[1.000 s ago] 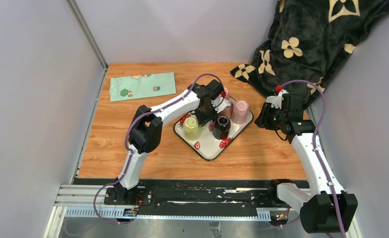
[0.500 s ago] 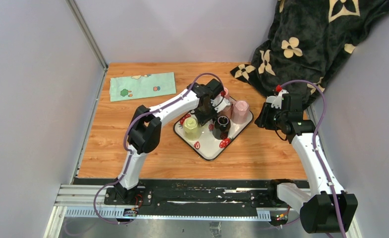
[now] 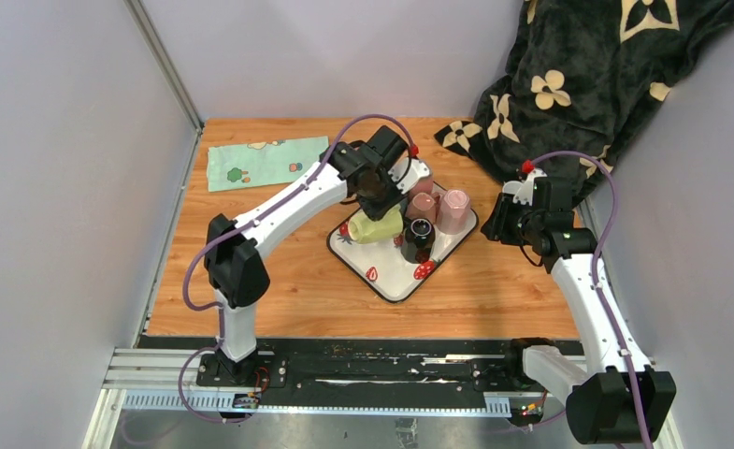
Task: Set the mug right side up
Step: Turn over the cup on the tray.
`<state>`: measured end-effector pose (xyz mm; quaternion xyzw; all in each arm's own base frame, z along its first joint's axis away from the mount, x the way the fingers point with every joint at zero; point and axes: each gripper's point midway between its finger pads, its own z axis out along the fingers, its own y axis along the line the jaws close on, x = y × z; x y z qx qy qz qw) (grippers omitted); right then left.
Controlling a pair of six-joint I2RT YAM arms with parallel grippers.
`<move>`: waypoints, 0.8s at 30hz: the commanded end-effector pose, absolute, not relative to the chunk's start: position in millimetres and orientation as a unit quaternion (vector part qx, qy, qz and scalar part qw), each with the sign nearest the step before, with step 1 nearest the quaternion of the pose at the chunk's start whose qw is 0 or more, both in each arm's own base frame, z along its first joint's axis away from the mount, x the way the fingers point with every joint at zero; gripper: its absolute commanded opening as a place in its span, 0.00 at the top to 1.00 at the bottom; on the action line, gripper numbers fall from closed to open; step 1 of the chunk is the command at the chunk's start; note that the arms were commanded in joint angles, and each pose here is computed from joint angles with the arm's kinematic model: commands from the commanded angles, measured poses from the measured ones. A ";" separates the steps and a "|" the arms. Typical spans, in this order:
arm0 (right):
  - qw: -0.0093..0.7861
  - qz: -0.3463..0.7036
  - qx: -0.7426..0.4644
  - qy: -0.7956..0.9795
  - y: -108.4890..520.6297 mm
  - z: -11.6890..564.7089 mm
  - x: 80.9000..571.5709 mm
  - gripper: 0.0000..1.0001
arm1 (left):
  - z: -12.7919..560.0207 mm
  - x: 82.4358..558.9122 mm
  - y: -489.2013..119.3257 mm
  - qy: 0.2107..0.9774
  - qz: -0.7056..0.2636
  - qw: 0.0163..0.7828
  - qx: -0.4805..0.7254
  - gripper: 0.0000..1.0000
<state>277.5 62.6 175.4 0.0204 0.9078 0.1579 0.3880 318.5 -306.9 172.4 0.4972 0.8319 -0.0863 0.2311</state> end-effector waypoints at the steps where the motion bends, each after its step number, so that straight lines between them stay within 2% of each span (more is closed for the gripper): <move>1: 0.400 0.176 0.018 0.899 70.2 187.2 276.3 0.57 | 197.0 312.6 -300.5 0.828 -0.084 0.260 0.490 1.00; 7: 0.407 0.184 0.019 0.895 72.4 194.6 274.8 0.58 | 213.1 309.6 -295.3 0.820 -0.094 0.312 0.470 1.00; 11: 0.408 0.201 0.025 0.890 77.5 201.6 273.2 0.58 | 232.5 308.8 -294.0 0.803 -0.114 0.382 0.443 1.00; 16: 0.402 0.261 0.045 0.877 95.7 216.4 273.0 0.59 | 265.9 305.1 -291.2 0.764 -0.155 0.489 0.391 1.00; 24: 0.384 0.336 0.085 0.856 116.7 237.5 273.9 0.59 | 282.7 298.6 -266.1 0.727 -0.161 0.583 0.327 1.00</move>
